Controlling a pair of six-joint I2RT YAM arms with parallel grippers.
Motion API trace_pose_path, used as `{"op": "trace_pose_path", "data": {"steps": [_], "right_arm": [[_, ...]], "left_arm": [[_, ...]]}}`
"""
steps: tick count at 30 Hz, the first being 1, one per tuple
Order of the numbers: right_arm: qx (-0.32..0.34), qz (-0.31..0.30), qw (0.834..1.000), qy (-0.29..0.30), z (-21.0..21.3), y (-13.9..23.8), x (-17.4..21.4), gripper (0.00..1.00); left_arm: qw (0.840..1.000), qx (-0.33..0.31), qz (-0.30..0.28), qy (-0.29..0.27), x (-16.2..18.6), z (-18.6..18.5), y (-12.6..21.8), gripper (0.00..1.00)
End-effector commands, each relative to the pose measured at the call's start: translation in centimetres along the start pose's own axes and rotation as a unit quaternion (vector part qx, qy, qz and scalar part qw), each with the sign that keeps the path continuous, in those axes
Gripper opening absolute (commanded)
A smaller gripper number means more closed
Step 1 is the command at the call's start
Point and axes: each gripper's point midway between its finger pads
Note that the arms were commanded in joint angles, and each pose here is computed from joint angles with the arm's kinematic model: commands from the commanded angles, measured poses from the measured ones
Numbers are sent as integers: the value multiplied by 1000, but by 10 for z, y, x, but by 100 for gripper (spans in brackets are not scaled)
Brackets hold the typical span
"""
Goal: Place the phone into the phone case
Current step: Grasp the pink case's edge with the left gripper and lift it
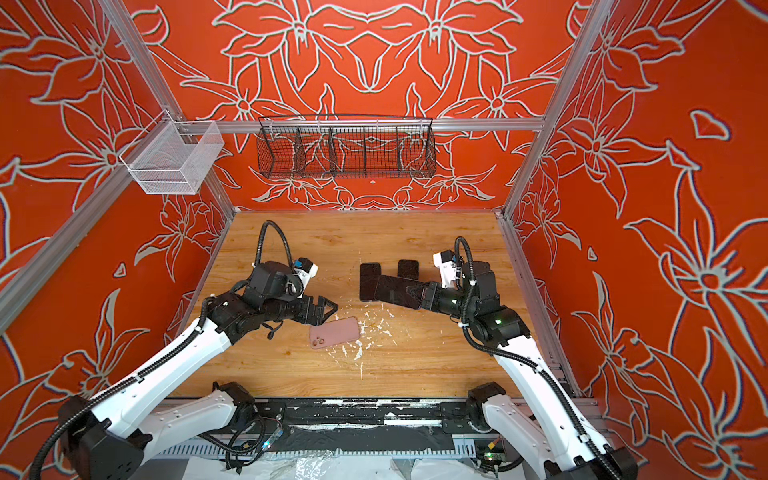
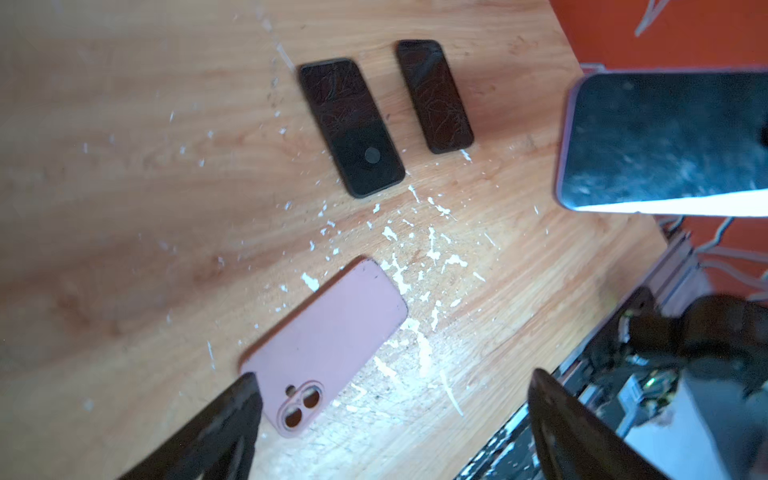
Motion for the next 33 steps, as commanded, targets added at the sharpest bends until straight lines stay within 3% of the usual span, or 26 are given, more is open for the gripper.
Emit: {"op": "trace_pose_path", "data": {"steps": [1, 3, 5, 17, 22, 29, 33], "right_arm": [[-18, -36, 999, 21, 19, 15, -20, 0], [-19, -40, 999, 22, 20, 18, -21, 0], [-18, -43, 999, 23, 20, 19, -21, 0], [-36, -48, 998, 31, 22, 19, -27, 0], [-42, -44, 998, 30, 23, 22, -23, 0], [-50, -49, 997, 33, 24, 29, -23, 0], [-52, -49, 997, 31, 22, 31, -23, 0]], "left_arm": [[975, -44, 90, -198, 35, 13, -6, 97], [952, -78, 100, -280, 45, 22, -20, 97], [936, -94, 119, -318, 55, 29, -33, 97], [914, -103, 237, -312, 100, 52, -86, 97], [895, -132, 301, -302, 109, 67, -108, 97], [877, -168, 327, -310, 111, 84, -126, 97], [877, -171, 332, -302, 118, 88, -132, 100]]}}
Point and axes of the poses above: each gripper's point midway between its finger pads, its own y axis back along the fingers, its own z axis along the line the jaws close on, x = y × z, and after that the axes turned 12 degrees about y, right-handed
